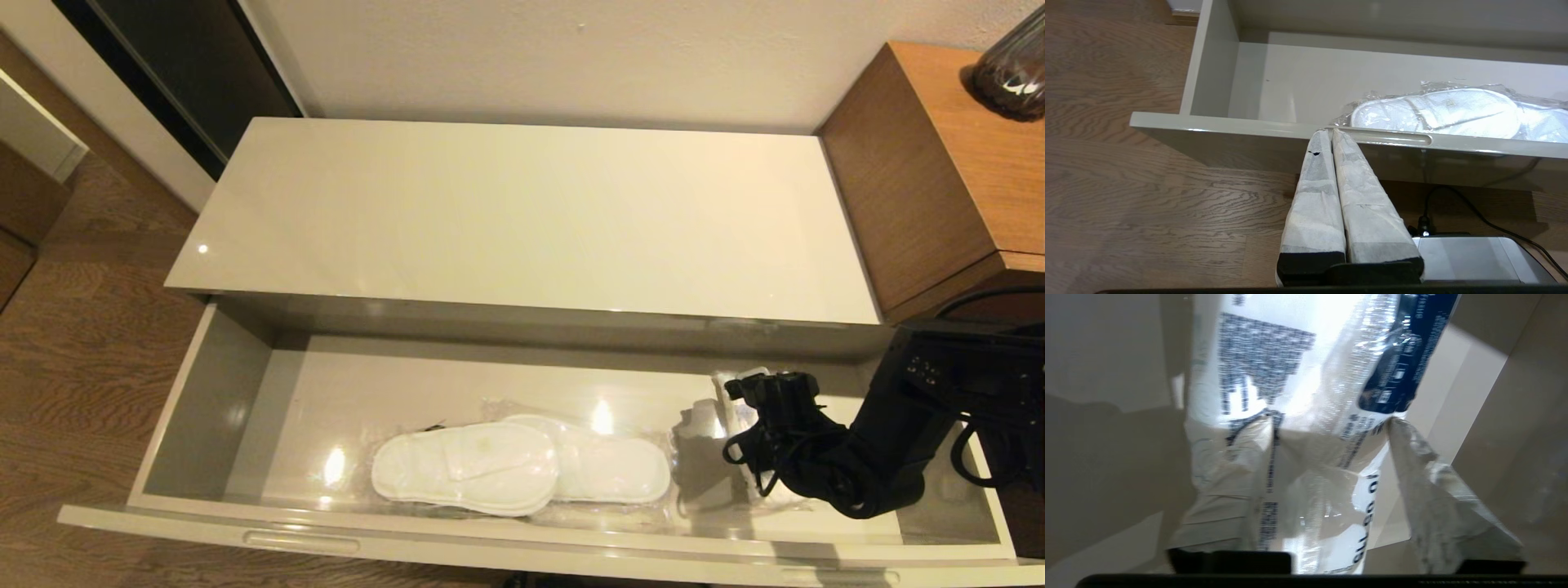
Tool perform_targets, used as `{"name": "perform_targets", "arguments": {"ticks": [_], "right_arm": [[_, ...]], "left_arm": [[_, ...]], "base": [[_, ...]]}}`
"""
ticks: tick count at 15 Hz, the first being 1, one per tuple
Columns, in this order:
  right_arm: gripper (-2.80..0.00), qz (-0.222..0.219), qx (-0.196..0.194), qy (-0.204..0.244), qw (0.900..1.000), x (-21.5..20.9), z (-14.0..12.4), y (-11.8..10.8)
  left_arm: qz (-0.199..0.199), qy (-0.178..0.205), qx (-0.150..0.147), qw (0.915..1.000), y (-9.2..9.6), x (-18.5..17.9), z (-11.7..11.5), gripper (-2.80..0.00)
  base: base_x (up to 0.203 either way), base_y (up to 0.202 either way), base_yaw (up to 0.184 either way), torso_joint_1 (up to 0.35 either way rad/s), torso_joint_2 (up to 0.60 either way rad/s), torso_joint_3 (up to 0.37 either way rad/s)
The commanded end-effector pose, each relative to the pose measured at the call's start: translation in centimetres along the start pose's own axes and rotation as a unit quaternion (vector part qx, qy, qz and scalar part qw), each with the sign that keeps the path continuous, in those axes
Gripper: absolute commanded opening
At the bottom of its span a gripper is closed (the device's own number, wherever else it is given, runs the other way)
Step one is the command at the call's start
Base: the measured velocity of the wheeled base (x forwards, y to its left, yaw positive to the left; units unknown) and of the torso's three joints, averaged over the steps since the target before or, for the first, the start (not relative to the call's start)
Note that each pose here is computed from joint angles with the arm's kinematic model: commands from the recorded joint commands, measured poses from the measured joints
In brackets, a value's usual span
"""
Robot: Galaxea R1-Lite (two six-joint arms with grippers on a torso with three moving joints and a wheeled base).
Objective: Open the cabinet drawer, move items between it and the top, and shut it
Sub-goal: Take out the tissue from the drawer
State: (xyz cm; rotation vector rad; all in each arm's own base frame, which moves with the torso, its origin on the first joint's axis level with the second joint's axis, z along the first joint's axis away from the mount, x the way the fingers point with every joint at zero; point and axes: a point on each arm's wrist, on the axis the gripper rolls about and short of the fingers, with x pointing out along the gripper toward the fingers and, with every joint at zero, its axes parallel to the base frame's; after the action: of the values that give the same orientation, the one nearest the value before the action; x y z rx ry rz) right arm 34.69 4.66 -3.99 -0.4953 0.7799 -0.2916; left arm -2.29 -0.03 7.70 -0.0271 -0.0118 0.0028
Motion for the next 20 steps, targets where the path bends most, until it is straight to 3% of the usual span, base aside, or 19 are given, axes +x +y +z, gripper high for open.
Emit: {"name": "perform_targets", "arguments": {"ticks": [1,6,11,14,17,18,20], "right_arm": [[-2.8,0.0,-0.004,0.004,1.0,-0.2,-0.3,0.0],[-2.8,0.005,-0.003,0.0,1.0,-4.2,1.9,-3.0],[-2.8,0.033,-0.01,0.039,0.999,-8.2,2.9,-5.6],[-2.8,0.04,-0.002,0.059,0.997,-8.6,2.9,-5.7],[-2.8,0.031,0.015,0.043,0.999,-7.1,5.0,-5.4],[0.0,0.027,0.021,0.036,0.999,-6.5,5.8,-5.4],[0.0,0.026,0.02,0.038,0.999,-5.0,6.3,-4.8]], "left_arm": [[0.0,0.0,0.0,1.0,0.0,0.0,0.0,-2.8],[0.0,0.0,0.0,1.0,0.0,0.0,0.0,-2.8],[0.0,0.0,0.0,1.0,0.0,0.0,0.0,-2.8],[0.0,0.0,0.0,1.0,0.0,0.0,0.0,-2.8],[0.0,0.0,0.0,1.0,0.0,0.0,0.0,-2.8],[0.0,0.0,0.0,1.0,0.0,0.0,0.0,-2.8],[0.0,0.0,0.0,1.0,0.0,0.0,0.0,-2.8]], "base": [[0.0,0.0,0.0,0.0,0.0,0.0],[0.0,0.0,0.0,0.0,0.0,0.0],[0.0,0.0,0.0,0.0,0.0,0.0],[0.0,0.0,0.0,0.0,0.0,0.0],[0.0,0.0,0.0,0.0,0.0,0.0],[0.0,0.0,0.0,0.0,0.0,0.0],[0.0,0.0,0.0,0.0,0.0,0.0]]}}
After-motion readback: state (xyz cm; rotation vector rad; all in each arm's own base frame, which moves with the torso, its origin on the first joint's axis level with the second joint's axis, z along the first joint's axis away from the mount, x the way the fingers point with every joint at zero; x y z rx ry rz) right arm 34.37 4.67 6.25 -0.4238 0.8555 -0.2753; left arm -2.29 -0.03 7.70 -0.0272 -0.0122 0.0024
